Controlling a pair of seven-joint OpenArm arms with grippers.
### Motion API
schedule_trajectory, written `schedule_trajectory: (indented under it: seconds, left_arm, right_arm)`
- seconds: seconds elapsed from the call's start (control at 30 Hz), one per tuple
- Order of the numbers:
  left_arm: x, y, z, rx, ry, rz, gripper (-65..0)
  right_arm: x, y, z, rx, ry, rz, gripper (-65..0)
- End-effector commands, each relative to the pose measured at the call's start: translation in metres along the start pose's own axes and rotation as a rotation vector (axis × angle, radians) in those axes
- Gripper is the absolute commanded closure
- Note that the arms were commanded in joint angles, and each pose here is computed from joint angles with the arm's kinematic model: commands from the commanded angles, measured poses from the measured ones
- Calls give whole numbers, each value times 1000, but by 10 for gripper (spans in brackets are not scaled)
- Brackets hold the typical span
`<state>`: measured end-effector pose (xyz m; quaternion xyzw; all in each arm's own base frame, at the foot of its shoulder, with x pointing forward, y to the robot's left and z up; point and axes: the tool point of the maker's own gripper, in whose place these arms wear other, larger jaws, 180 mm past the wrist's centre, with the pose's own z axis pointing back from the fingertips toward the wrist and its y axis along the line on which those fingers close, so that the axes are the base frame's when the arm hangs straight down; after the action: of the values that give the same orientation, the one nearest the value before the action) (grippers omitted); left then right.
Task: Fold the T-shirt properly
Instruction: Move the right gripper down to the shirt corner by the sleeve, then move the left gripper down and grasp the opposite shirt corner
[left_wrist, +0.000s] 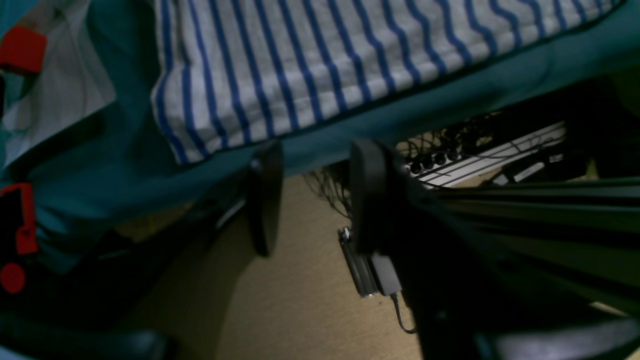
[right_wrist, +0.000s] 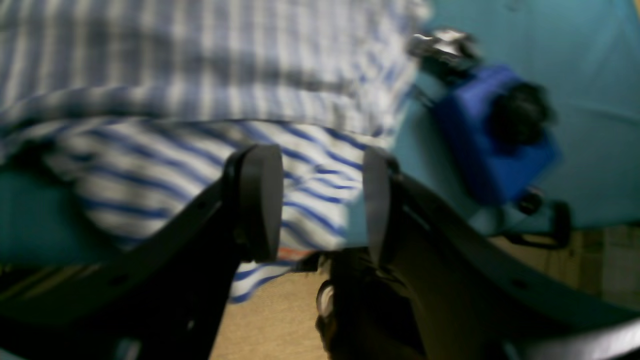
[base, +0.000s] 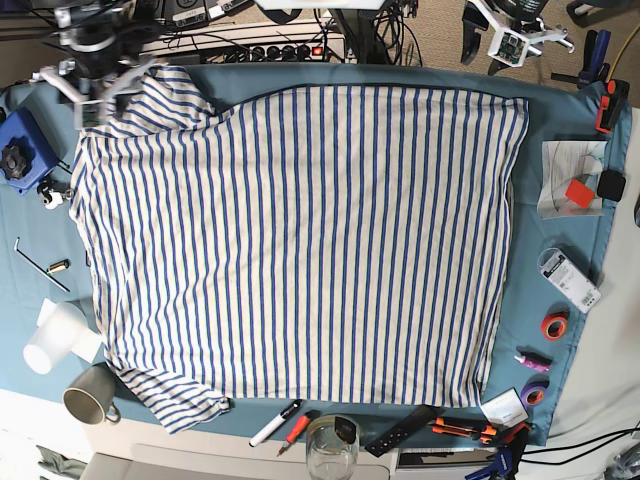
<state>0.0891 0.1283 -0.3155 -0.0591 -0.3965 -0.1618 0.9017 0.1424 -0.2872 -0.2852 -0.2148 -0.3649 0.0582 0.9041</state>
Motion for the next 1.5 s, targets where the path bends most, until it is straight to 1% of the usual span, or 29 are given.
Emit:
schedule_trajectory:
  seconds: [0.0,0.1,0.13,0.17,0.23,0.3,0.43,0.57,0.67,0.77,0.87,1.07,1.27,1.33,1.37,1.4,1.47]
  left_arm:
    - [7,-1,3,-4,-26,-3,-235]
    - [9,0,2,-2,-34,-5,-235]
    - [10,1,1,-1,-37,-6,-235]
    - [11,1,1,-1,-40,-7,-235]
    - [14,2,-1,1,-49,-10,-235]
    - [16,3,-2,4,-59,-11,-235]
    - [18,4,-3,6,-65,-13,-235]
    - [18,4,-3,6,-65,-12,-235]
    - [18,4,-3,6,-66,-13,-235]
    - [18,4,-3,6,-66,-13,-235]
    - [20,5,-4,8,-71,-14,-235]
    - [28,7,-8,13,-100,-6,-234]
    - [37,19,-25,38,-77,-22,-235]
    - [44,24,-31,48,-99,-26,-256]
    - [46,28,-35,60,-107,-21,-274]
    - [47,36,-38,93,-112,-3,-291]
    - [44,55,-42,185,-92,45,-311]
  right_arm:
    - [7,-12,4,-30,-27,-6,-262]
    - [-16,-34,-3,-69,44,-57,-262]
    - [-24,-37,-6,-61,66,-67,-262]
    - [-31,-35,-8,-28,83,-79,-262]
    - [-44,-22,-12,69,112,-116,-262]
    - [-55,-13,-18,127,139,-167,-262]
    - [-69,-3,-30,175,168,-231,-262]
    - [-78,11,-36,230,199,-294,-262]
    - [-84,15,-36,254,221,-310,-262]
    - [-84,28,-32,324,236,-333,-262]
    - [-78,27,-33,327,205,-346,-262]
    - [-78,27,-33,325,204,-346,-262]
    - [-78,27,-33,325,205,-346,-262]
    - [-78,27,-33,325,205,-346,-262]
    - [-78,27,-33,325,205,-346,-262]
    - [-78,27,-33,325,206,-345,-262]
    - [-80,27,-32,327,215,-343,-262]
